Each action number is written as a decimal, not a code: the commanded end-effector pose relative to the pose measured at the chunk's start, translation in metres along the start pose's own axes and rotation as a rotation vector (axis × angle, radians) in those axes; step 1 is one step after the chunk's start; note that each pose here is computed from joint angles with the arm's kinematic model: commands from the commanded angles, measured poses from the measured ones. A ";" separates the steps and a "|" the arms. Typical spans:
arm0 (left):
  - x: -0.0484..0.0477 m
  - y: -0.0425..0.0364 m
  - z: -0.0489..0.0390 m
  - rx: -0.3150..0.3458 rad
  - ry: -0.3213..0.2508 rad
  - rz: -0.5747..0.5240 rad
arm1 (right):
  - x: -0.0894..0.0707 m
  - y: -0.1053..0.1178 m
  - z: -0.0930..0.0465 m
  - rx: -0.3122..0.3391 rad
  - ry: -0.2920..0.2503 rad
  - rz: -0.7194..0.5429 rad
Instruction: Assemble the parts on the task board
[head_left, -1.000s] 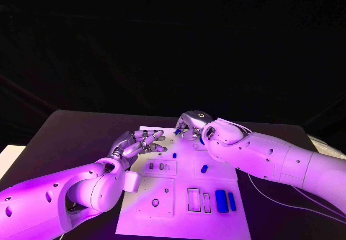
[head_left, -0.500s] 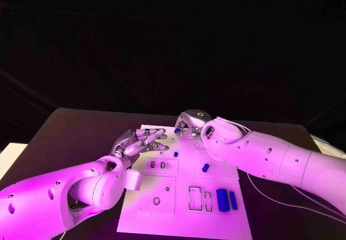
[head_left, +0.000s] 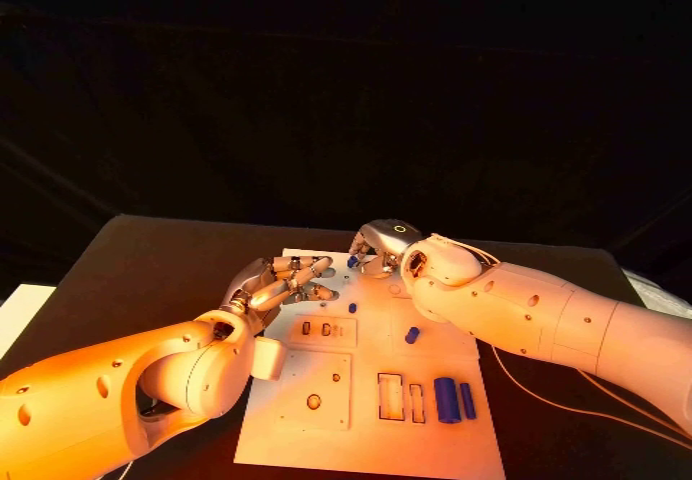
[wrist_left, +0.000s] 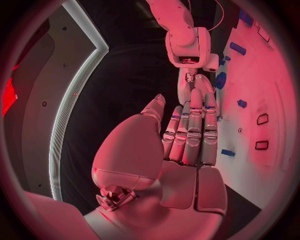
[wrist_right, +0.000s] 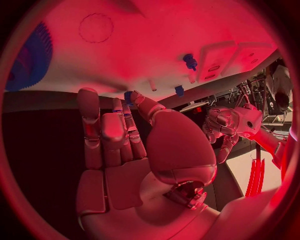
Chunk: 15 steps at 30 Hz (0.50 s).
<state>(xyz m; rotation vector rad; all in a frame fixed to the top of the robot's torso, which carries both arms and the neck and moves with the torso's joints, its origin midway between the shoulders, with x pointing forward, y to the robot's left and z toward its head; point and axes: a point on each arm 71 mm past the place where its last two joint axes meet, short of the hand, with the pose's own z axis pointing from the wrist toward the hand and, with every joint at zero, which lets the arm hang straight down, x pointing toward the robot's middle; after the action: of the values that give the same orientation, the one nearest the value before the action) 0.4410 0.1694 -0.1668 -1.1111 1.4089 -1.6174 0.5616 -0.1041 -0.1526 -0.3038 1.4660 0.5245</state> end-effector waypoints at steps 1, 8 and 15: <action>0.0033 -0.0014 0.0004 0.006 0.026 -0.011 | 0.000 -0.001 0.000 0.008 0.000 0.000; 0.0025 -0.0012 0.0006 0.004 0.023 -0.010 | -0.002 -0.001 -0.001 0.002 -0.015 0.012; 0.0008 -0.0013 0.0006 0.004 0.020 -0.008 | -0.007 -0.007 -0.012 -0.002 -0.037 0.025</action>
<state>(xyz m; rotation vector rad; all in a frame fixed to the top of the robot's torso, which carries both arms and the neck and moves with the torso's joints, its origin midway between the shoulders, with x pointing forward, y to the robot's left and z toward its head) 0.4415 0.1703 -0.1669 -1.1127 1.4108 -1.6147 0.5566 -0.1135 -0.1499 -0.2902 1.4574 0.5397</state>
